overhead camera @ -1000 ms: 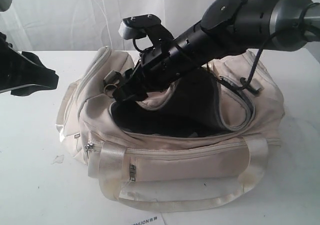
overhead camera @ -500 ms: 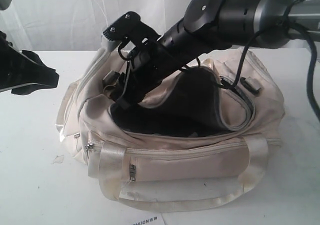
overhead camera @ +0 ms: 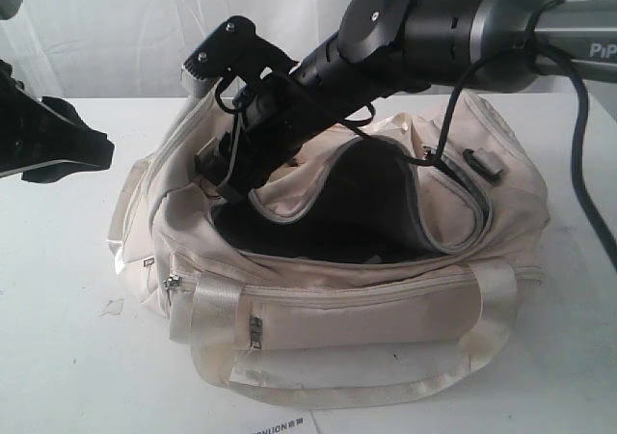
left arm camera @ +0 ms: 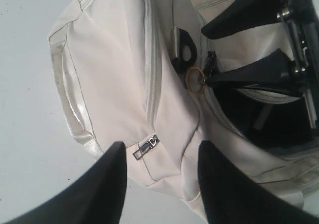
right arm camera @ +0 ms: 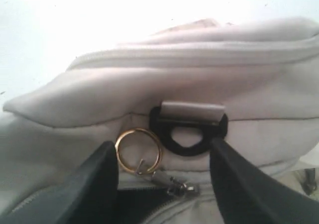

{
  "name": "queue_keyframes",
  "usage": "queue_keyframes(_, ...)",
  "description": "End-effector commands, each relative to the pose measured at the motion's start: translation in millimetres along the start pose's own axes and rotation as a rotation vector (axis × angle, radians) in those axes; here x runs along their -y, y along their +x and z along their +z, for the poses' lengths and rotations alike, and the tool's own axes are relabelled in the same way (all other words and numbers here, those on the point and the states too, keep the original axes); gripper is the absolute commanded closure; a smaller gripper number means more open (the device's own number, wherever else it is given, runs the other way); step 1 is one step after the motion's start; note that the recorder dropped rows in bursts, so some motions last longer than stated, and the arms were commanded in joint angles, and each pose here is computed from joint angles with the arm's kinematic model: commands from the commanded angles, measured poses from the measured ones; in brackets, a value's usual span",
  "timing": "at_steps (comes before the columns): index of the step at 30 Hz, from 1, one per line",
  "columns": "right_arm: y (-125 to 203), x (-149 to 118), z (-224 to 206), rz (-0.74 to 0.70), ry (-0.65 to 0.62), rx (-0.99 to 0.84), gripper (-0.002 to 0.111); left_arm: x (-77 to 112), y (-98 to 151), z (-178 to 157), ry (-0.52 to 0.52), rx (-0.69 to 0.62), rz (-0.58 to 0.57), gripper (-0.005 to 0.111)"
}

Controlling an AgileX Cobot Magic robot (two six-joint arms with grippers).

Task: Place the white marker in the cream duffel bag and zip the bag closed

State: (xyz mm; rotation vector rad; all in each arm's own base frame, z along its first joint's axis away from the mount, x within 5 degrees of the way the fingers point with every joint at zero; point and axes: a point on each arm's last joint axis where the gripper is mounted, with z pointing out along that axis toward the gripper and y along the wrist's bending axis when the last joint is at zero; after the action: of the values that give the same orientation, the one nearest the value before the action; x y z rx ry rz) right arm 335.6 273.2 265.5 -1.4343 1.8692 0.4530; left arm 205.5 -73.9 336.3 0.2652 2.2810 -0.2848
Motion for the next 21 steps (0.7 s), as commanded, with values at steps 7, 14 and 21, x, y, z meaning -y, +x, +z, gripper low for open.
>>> queue_keyframes(7, -6, 1, -2, -0.042, -0.011, -0.004, 0.056, -0.5, 0, -2, 0.002, 0.024, -0.011, 0.057)
queue_keyframes(14, -2, -13, 23, -0.064, -0.050, -0.034, 0.056, -0.5, 0, -2, 0.002, 0.023, -0.011, 0.057)
queue_keyframes(21, 5, -13, 35, -0.067, -0.050, -0.056, 0.056, -0.6, 1, -2, 0.002, 0.016, -0.011, 0.057)
